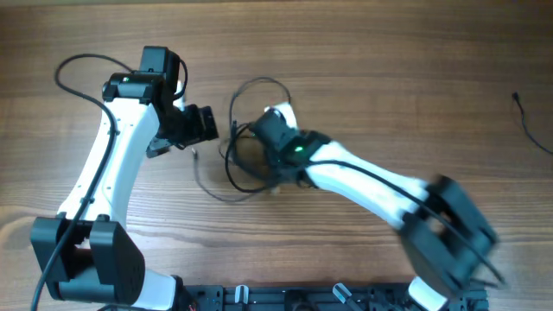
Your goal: Untangle cables
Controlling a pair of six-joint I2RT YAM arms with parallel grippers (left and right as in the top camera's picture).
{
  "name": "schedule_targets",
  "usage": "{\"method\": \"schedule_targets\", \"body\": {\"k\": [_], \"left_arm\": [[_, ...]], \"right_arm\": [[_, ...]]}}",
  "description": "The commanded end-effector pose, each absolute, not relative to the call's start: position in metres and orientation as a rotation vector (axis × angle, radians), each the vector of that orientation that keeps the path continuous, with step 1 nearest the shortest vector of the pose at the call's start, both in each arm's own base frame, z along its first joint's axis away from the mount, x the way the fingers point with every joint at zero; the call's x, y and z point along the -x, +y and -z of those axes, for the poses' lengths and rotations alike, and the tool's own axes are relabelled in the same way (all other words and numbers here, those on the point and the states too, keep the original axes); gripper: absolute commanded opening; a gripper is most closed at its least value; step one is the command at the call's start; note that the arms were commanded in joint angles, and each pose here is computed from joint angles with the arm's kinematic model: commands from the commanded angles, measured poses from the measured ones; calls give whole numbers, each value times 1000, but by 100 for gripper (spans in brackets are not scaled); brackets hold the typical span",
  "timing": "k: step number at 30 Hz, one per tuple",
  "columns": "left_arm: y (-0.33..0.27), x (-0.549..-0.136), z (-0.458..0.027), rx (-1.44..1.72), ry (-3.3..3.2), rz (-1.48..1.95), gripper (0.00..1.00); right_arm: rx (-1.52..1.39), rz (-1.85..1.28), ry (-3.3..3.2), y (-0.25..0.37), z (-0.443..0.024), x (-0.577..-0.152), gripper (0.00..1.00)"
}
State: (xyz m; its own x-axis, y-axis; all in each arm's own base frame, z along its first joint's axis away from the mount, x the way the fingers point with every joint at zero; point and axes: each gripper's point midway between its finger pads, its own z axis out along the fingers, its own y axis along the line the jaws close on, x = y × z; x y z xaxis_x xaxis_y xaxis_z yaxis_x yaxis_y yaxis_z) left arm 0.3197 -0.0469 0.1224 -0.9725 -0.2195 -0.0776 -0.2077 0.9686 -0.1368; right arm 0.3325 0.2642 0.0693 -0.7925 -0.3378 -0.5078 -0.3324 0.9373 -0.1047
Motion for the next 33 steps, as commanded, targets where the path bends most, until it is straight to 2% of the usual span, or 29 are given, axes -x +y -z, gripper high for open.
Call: {"method": "schedule_targets", "body": {"k": [1, 3, 5, 8, 13, 17, 21, 27, 33], "left_arm": [[-130, -295, -152, -345, 2902, 985, 99], [-152, -280, -173, -502, 2774, 1245, 99], [-169, -271, -196, -567, 2625, 1469, 98], [-184, -269, -226, -575, 2429, 1695, 96], [-193, -270, -254, -533, 2257, 1877, 93], [-203, -261, -250, -590, 2293, 1873, 90], [-216, -245, -230, -730, 2415, 1765, 90], [-233, -220, -206, -956, 2536, 1609, 94], [-240, -213, -195, -1080, 2554, 1504, 96]], "right_arm": [[405, 22, 2125, 240, -246, -353, 4], [351, -82, 2001, 229, -306, -339, 4], [316, -161, 1921, 218, -343, -324, 4], [286, -198, 1870, 204, -368, -310, 4], [323, -279, 1852, 209, -377, -299, 4], [299, -267, 1830, 207, -383, -302, 4], [228, -195, 1732, 195, -407, -312, 4], [90, -141, 1468, 167, -482, -309, 4], [-126, -295, 1098, 125, -582, -268, 4]]}}
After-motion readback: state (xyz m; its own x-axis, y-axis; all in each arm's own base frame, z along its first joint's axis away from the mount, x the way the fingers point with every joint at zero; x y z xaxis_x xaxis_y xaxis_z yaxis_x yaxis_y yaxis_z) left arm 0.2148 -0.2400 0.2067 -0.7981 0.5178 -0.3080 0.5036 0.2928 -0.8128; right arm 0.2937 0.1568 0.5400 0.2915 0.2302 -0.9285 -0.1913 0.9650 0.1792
